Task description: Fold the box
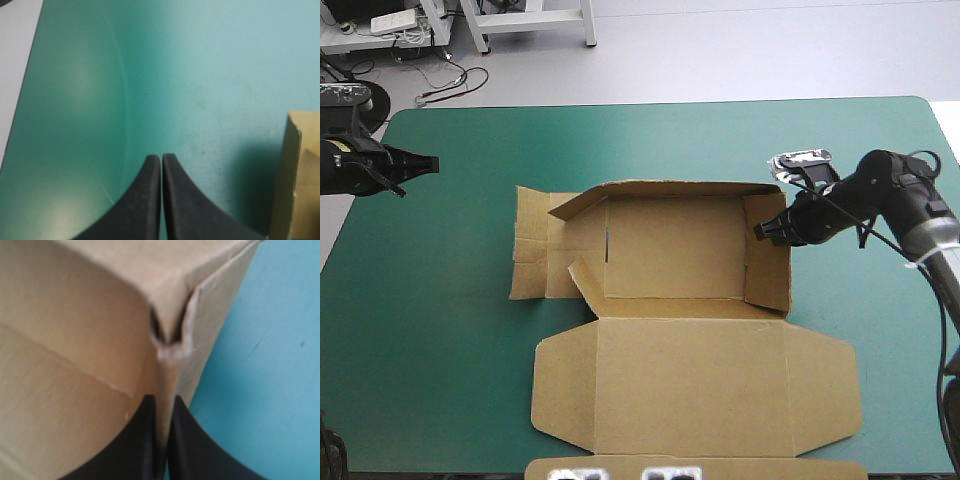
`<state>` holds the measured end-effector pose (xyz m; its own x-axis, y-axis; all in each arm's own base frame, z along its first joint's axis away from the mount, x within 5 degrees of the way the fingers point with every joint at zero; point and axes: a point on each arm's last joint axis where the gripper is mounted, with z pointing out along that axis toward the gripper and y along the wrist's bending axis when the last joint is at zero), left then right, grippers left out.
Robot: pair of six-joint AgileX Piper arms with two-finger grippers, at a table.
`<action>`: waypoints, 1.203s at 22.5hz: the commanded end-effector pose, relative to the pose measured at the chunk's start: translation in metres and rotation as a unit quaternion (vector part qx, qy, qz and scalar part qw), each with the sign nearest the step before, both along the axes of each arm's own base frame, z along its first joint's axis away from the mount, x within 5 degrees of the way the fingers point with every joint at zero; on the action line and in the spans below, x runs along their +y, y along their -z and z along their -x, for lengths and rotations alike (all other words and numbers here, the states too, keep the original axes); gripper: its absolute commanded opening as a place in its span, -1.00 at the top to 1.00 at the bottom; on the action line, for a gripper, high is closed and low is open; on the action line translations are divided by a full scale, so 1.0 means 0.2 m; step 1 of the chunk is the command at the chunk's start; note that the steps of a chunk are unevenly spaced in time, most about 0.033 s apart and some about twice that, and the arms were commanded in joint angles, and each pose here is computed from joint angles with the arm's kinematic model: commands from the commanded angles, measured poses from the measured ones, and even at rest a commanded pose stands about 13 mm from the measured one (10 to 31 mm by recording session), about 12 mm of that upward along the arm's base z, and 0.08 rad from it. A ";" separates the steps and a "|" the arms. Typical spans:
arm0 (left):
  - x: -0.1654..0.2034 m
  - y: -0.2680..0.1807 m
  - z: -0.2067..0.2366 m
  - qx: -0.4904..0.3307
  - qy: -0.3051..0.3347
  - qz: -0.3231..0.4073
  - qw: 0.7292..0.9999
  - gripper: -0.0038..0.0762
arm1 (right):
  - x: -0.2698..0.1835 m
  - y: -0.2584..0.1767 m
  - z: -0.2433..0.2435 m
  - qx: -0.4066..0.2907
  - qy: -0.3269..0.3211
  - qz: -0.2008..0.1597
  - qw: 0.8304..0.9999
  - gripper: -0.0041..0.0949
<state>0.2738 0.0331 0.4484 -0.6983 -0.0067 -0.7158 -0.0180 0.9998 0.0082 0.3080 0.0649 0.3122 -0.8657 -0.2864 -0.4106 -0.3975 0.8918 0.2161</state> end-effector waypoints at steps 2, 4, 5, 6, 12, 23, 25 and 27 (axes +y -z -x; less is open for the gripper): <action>-0.03 -0.10 0.06 -0.048 0.009 0.015 0.999 0.91 | 0.10 0.00 -0.11 -0.043 -0.002 0.009 0.999 0.81; -0.03 -0.09 0.06 -0.041 0.011 0.015 0.999 0.91 | 0.11 0.00 -0.17 -0.062 0.017 0.015 0.998 0.66; -0.03 -0.09 0.05 -0.037 0.015 0.009 0.999 0.91 | 0.11 -0.01 -0.19 -0.073 0.019 0.020 0.997 0.47; -0.03 -0.09 0.05 -0.037 0.016 0.009 0.999 0.91 | 0.11 -0.02 -0.20 -0.078 0.018 0.022 0.997 0.38; -0.02 -0.07 0.03 -0.029 0.016 0.010 0.999 0.91 | 0.10 -0.21 -0.22 -0.121 0.011 0.027 0.992 0.12; -0.07 -0.01 0.02 0.028 0.055 0.060 0.996 0.91 | 0.08 -0.33 -0.17 -0.045 0.037 0.044 0.997 0.13; -0.08 -0.01 0.02 0.031 0.058 0.067 0.996 0.91 | 0.08 -0.22 -0.19 -0.013 0.035 0.052 0.998 0.13; -0.08 0.00 0.03 0.036 0.060 0.069 0.995 0.91 | 0.09 -0.10 -0.23 0.014 0.035 0.056 0.998 0.13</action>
